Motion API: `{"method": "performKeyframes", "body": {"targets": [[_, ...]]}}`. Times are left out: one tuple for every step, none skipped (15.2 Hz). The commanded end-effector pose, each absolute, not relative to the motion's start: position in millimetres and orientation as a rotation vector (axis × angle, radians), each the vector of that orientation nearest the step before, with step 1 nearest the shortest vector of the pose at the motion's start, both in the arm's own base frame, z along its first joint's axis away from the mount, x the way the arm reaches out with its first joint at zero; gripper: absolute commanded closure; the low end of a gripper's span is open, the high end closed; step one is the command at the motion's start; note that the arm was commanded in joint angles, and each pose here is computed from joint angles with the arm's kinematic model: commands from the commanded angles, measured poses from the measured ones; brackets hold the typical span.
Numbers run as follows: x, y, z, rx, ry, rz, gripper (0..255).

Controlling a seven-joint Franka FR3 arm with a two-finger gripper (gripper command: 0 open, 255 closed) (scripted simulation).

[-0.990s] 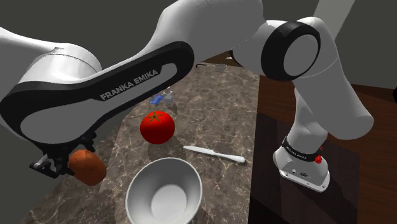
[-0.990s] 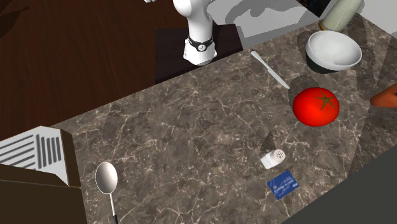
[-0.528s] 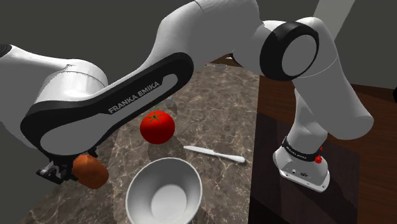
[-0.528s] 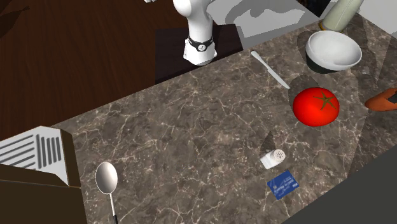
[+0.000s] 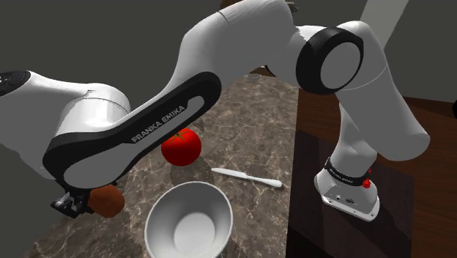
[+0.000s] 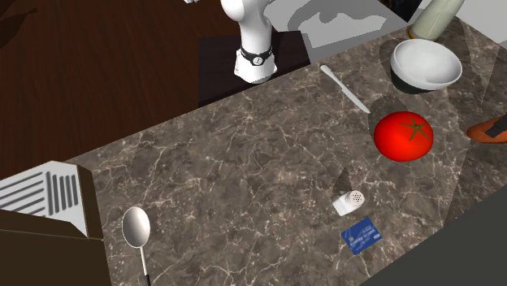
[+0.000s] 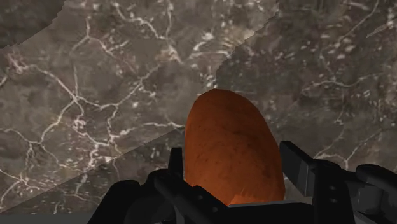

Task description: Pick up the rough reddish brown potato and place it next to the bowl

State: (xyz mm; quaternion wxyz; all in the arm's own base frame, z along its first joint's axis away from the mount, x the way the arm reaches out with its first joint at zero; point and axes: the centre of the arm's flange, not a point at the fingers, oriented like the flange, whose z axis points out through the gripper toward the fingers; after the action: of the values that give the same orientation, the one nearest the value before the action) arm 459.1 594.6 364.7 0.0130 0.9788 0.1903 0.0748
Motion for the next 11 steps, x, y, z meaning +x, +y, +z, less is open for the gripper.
{"method": "performKeyframes", "body": {"targets": [[458.1, 594.4, 353.1, 3.036, 0.591, 0.207, 255], [458.1, 594.4, 353.1, 3.036, 0.591, 0.207, 255], [458.1, 594.4, 353.1, 3.036, 0.591, 0.207, 255], [458.1, 594.4, 353.1, 3.036, 0.591, 0.207, 255], [456.5, 594.1, 355.1, 3.036, 0.591, 0.207, 0], [457.3, 594.0, 353.2, 3.036, 0.591, 0.207, 0], [457.8, 594.2, 354.0, 3.036, 0.591, 0.207, 0], [457.4, 594.3, 353.9, 3.036, 0.591, 0.207, 0], [457.5, 594.5, 353.9, 3.036, 0.591, 0.207, 0], [458.1, 594.3, 353.1, 3.036, 0.591, 0.207, 0], [456.2, 594.5, 366.2, 3.036, 0.591, 0.207, 0]]}}
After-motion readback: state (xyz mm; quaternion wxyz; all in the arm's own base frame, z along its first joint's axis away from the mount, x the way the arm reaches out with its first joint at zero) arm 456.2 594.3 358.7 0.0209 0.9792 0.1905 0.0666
